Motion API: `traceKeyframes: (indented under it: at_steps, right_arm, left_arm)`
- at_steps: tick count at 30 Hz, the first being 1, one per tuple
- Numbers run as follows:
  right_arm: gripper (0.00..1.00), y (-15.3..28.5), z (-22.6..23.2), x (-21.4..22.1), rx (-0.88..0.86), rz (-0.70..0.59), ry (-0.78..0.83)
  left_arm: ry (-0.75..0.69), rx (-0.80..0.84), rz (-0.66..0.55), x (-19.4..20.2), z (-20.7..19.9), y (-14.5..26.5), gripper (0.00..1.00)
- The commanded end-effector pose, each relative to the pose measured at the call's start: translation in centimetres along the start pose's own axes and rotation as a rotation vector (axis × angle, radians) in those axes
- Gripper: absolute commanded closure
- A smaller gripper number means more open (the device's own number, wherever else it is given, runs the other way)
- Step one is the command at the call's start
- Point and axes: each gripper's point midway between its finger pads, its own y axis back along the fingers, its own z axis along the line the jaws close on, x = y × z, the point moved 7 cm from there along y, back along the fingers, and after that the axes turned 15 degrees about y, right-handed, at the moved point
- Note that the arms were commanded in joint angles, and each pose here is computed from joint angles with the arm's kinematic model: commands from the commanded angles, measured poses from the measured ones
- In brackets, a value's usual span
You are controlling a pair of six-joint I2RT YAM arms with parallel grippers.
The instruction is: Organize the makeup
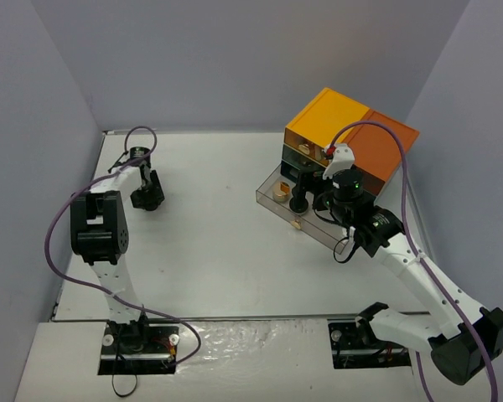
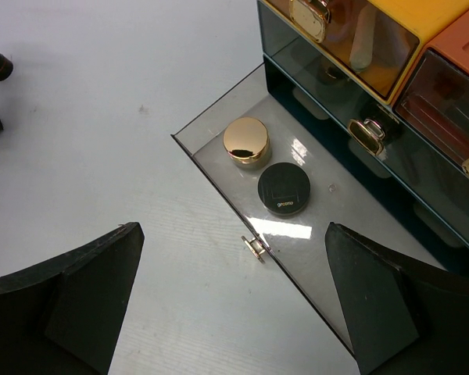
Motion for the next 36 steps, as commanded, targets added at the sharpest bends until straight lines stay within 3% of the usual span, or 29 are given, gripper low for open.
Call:
traceKeyframes:
  at_steps: [1,4,12,22,24,31,36]
  right_arm:
    - [0.0,0.0,-0.1,-1.2,-0.01,-0.062,-0.001]
    - [0.0,0.0,0.0,-1.1,-0.019,-0.06,0.008]
    - [0.0,0.2,0.0,-0.5,-0.034,-0.052,0.034]
    - [0.0,0.2,0.1,0.4,-0.049,-0.032,0.036]
    - [0.0,0.2,0.2,0.7,-0.052,-0.024,0.038]
    - [0.0,-0.1,0.4,1.3,-0.076,-0.003,0.062]
    - [0.0,-0.4,1.0,1.2,-0.121,0.006,0.077]
  left_arm:
    - [-0.125,0.208,-0.107,3.7,-7.5,8.2,1.0]
    - [-0.23,0.285,-0.106,8.7,-10.7,11.0,1.0]
    - [-0.545,0.347,-0.034,22.5,-16.6,13.7,1.0]
    - [-0.641,0.374,0.036,29.4,-17.7,12.1,0.95]
    - [-0.644,0.368,0.048,29.8,-17.5,11.6,0.89]
    - [-0.633,0.375,0.022,29.3,-17.0,12.4,0.33]
    - [-0.612,0.392,-0.008,28.2,-17.0,14.2,0.14]
